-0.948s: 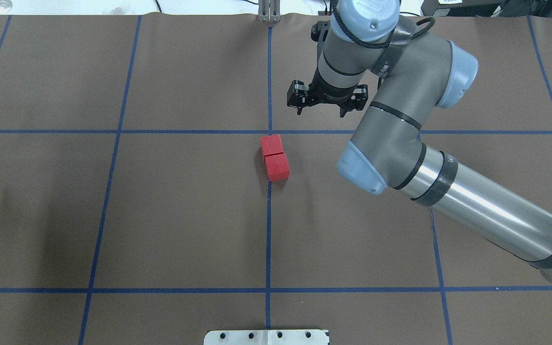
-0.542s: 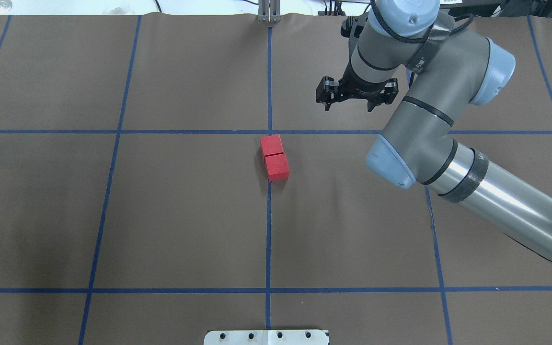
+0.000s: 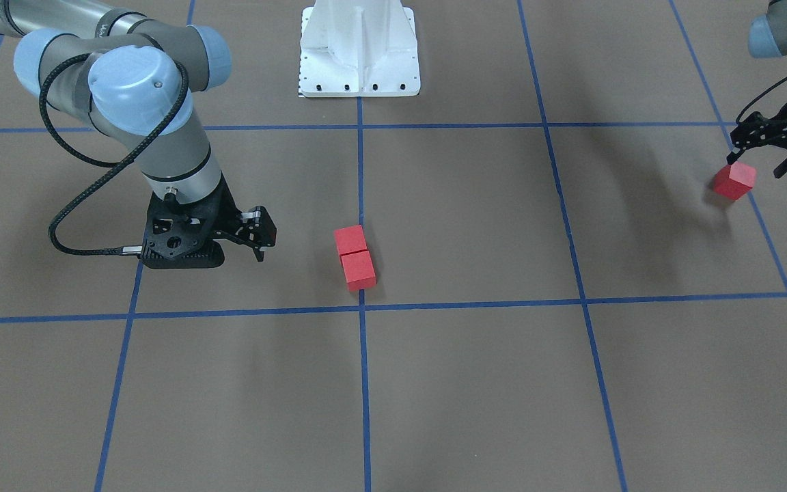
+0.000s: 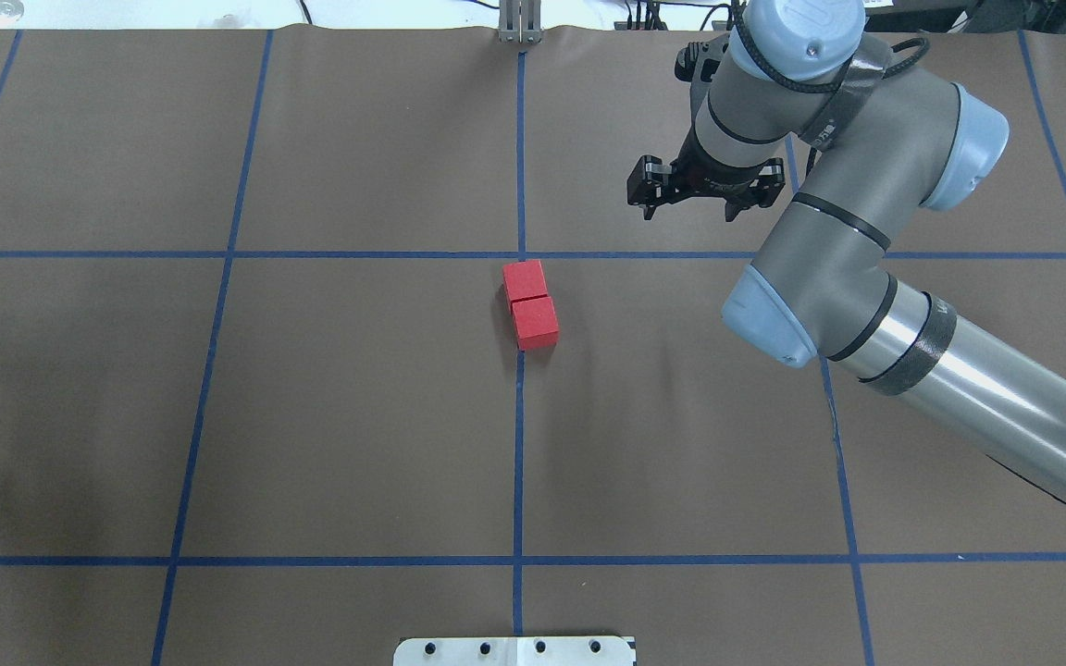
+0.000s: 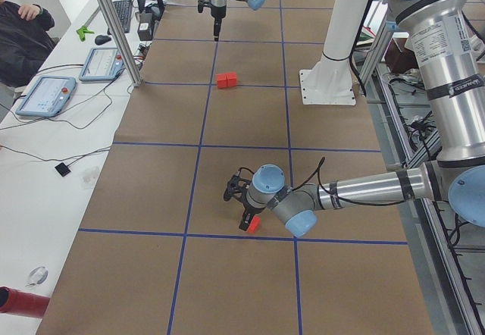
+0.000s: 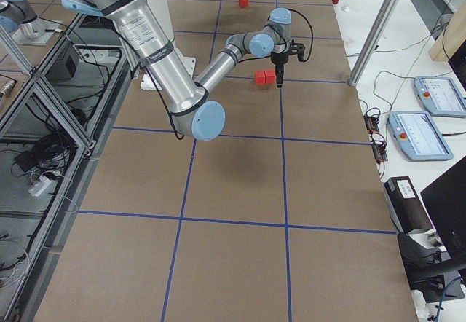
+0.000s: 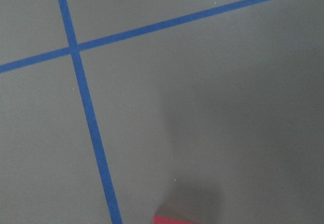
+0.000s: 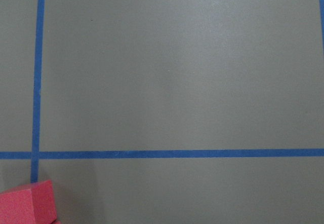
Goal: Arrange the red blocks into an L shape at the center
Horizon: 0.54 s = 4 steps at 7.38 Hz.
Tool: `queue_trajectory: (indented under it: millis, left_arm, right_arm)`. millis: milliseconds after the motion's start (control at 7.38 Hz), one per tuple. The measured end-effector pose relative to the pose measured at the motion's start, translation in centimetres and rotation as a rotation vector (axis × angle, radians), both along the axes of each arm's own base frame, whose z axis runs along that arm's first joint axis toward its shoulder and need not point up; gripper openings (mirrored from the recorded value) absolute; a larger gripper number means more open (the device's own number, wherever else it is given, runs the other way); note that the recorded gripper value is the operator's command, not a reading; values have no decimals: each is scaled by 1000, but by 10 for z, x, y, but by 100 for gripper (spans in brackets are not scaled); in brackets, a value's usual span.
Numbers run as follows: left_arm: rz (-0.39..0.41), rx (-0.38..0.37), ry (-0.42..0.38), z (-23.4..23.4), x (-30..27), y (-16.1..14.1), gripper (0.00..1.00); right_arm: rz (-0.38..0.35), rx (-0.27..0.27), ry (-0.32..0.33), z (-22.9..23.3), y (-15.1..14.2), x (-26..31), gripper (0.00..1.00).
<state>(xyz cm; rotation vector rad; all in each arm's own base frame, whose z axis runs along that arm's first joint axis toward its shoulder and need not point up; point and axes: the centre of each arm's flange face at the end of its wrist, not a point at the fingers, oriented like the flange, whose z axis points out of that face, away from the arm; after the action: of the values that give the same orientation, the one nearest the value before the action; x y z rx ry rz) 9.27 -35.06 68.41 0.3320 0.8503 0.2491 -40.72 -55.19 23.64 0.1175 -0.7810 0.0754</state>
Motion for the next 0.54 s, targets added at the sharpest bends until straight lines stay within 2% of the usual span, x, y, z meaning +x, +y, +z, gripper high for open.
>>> queue_trajectory:
  millis: [542]
  left_arm:
    - [28,-34,-23,23,9,5,100]
  right_arm:
    - [-4,-6,1,3,0,-1,99]
